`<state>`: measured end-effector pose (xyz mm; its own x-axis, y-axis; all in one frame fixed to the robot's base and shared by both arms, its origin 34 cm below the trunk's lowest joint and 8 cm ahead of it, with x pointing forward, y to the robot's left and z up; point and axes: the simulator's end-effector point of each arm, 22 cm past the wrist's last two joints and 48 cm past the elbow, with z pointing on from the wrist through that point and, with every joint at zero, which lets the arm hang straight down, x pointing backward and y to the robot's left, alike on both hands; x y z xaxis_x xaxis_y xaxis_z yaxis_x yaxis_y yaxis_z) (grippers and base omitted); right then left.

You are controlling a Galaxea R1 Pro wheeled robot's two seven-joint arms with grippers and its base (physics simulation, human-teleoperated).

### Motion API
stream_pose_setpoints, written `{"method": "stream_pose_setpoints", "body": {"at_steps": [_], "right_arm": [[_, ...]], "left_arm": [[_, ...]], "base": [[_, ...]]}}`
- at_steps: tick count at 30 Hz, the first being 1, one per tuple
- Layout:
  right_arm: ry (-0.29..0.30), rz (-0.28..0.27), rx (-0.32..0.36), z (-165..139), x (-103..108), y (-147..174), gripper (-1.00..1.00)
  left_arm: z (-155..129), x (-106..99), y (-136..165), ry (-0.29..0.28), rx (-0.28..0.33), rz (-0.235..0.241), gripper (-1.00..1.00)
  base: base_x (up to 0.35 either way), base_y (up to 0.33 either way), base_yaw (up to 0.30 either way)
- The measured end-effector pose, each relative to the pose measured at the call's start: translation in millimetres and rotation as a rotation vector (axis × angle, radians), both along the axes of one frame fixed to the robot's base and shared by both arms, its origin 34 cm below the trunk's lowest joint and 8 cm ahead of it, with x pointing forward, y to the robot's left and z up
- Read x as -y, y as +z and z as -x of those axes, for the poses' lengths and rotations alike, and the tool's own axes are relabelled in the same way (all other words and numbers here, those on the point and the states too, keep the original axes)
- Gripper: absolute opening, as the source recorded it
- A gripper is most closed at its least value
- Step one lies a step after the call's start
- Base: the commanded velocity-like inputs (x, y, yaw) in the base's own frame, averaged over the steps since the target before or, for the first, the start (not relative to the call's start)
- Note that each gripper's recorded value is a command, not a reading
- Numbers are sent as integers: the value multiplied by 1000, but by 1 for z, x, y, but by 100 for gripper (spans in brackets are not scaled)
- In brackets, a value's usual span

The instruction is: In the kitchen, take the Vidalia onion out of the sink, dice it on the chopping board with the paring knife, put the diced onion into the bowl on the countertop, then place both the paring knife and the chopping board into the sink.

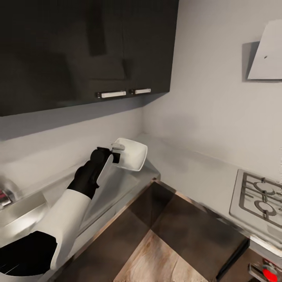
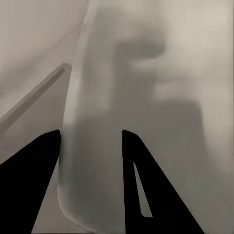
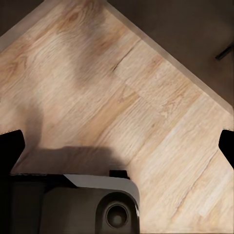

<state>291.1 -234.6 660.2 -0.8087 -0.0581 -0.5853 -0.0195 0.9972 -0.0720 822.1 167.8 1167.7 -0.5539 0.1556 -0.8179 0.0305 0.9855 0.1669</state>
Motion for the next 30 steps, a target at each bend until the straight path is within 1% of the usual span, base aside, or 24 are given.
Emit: {"method": "stream_pose_setpoints", "body": {"at_steps": [3,6,15,30], "right_arm": [[0,0,5,-2,0,1,100],[1,0,10,-3,0,2,100],[0,0,25,-8,0,5,100],[0,0,49,-16,0,9,100]], "left_arm": [[1,2,9,-5,14,15,-100],[2,3,13,-7,20,18,-100],[6,3,22,-7,23,15,-100],[11,3,42,-8,53,16,-100]], "base": [[-303,0,0],[-265,0,0],[-79,9,0],[-264,158,0]]}}
